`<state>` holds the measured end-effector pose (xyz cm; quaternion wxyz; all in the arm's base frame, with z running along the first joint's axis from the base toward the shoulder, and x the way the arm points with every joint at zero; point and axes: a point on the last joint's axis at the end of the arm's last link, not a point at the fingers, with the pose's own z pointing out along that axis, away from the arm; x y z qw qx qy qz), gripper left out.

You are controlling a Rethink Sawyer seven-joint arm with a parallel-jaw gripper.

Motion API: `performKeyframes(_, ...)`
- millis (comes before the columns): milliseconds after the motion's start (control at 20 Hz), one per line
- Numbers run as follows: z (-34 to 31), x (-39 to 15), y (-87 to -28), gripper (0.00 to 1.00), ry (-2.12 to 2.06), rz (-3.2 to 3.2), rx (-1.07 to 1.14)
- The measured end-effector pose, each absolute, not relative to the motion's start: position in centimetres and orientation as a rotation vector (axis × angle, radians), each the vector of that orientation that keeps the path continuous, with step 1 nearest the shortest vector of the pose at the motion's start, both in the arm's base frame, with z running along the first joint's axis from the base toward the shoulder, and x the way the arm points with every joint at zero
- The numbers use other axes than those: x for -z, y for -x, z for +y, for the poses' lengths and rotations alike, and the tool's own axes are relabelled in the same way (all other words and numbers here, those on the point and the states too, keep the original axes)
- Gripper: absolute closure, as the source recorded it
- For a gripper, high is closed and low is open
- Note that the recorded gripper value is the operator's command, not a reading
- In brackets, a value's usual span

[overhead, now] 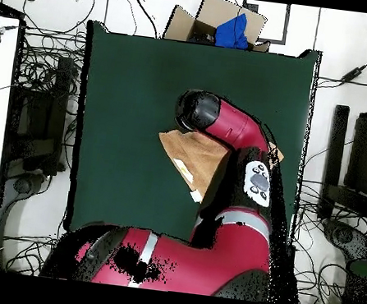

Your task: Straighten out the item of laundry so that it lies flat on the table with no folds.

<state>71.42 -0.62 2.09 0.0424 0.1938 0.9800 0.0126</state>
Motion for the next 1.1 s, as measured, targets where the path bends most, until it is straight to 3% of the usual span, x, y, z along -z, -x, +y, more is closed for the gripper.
performKeyframes(650, -0.6, 0.5, -71.7, 0.0, -0.596, 3.056, -0.05)
performKeyframes(1100, -0.6, 5.2, -69.8, 0.0, -0.617, 3.179, -0.061)
